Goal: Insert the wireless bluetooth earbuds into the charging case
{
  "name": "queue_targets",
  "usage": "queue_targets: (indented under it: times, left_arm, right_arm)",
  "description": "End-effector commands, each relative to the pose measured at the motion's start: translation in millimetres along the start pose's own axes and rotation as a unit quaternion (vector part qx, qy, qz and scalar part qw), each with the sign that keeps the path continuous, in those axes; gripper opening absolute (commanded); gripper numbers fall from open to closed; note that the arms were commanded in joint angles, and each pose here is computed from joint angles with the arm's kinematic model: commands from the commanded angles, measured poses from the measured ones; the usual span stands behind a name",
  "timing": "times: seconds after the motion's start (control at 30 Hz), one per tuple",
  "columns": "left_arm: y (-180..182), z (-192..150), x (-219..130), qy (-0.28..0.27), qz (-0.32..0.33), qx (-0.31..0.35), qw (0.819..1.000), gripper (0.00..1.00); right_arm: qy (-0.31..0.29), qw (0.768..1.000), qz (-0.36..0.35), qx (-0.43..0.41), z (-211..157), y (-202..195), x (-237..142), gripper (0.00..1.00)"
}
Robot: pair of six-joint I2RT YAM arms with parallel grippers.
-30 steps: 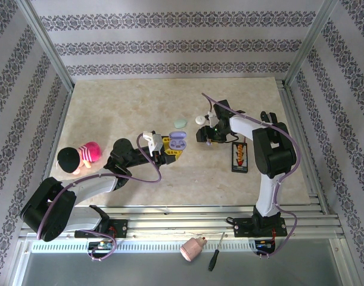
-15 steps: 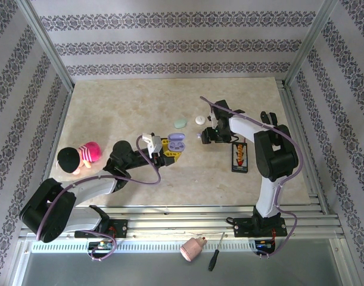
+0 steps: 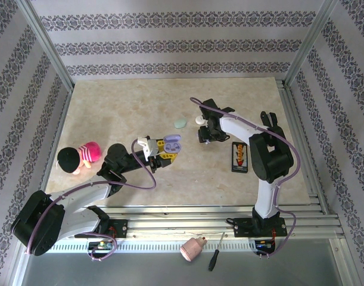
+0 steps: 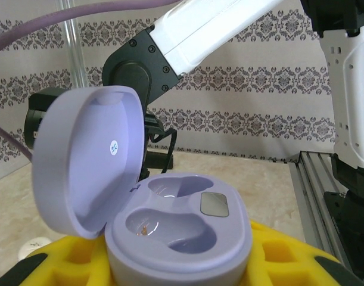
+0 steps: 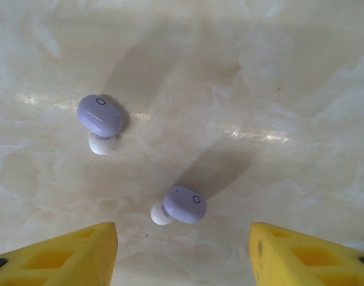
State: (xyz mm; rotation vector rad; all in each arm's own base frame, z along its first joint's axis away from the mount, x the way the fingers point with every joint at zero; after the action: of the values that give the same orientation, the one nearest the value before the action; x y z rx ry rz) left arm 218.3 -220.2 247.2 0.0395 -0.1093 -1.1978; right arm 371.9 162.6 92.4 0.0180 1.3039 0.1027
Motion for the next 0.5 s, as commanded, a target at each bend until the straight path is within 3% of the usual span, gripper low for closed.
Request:
queue_targets:
  times: [0.0,0.47]
  left_arm:
    - [2.1,0.3,-2.3,0.001,0.007,0.014,1.0,0.32]
    - [3.1,0.4,0.7,0.001,0.002,0.008,1.0,0.32]
  right_arm:
    - [0.014,0.998,0.043,0.052,-8.1,4.1,6.0,0.59]
    - [0.023,0.995,0.069,0.072,-6.4,7.8,22.7,0.57]
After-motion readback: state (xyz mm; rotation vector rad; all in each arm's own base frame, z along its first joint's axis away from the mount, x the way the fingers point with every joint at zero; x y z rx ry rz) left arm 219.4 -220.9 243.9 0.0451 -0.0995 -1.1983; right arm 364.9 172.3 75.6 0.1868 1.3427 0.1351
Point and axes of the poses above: each hand's point on the last joint's axis, 136 mm out from that joint toward the fingers, its own x axis out along the fingers, its own y axis along the line the jaws close on, z = x × y, the point moved 5 cm from there along -x, back along the fingers, and after that the axes turned 2 degrees about x, right-handed, at the moved point
